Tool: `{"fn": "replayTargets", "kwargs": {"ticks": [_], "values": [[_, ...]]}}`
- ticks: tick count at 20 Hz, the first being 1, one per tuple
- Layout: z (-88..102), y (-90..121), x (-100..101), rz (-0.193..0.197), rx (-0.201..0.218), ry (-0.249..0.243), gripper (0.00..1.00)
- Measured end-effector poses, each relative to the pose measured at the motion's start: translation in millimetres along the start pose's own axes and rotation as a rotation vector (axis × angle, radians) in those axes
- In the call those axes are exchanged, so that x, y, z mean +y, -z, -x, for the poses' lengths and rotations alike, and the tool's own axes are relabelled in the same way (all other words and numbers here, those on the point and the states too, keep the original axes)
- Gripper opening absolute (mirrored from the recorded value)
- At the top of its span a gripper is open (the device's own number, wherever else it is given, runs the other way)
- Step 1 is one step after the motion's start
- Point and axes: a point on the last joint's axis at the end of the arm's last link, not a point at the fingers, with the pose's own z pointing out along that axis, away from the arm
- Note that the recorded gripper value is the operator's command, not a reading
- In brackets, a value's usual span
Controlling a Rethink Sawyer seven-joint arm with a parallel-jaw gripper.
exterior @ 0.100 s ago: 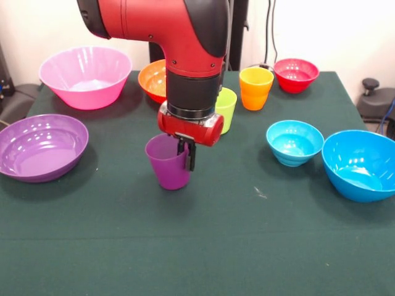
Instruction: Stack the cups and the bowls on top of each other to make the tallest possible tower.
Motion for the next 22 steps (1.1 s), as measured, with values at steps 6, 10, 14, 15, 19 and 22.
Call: {"fn": "replayTargets", "kwargs": {"ticks": [6, 10, 14, 15, 19, 22], "values": [[1.6, 0.0, -3.3, -0.002, 0.0, -0.008, 1.0], [2.1, 0.2, -3.9, -0.003, 0.0, -0.01, 1.0], [3.0, 0.4, -5.3, -0.005, -0.001, -0.014, 1.0], [3.2, 0.5, -5.8, -0.006, -0.001, -0.015, 1.0], [3.8, 1.0, -8.4, -0.012, -0.002, -0.019, 1.0], [6.2, 3.9, -9.1, -0.013, -0.007, -0.023, 1.0]]}}
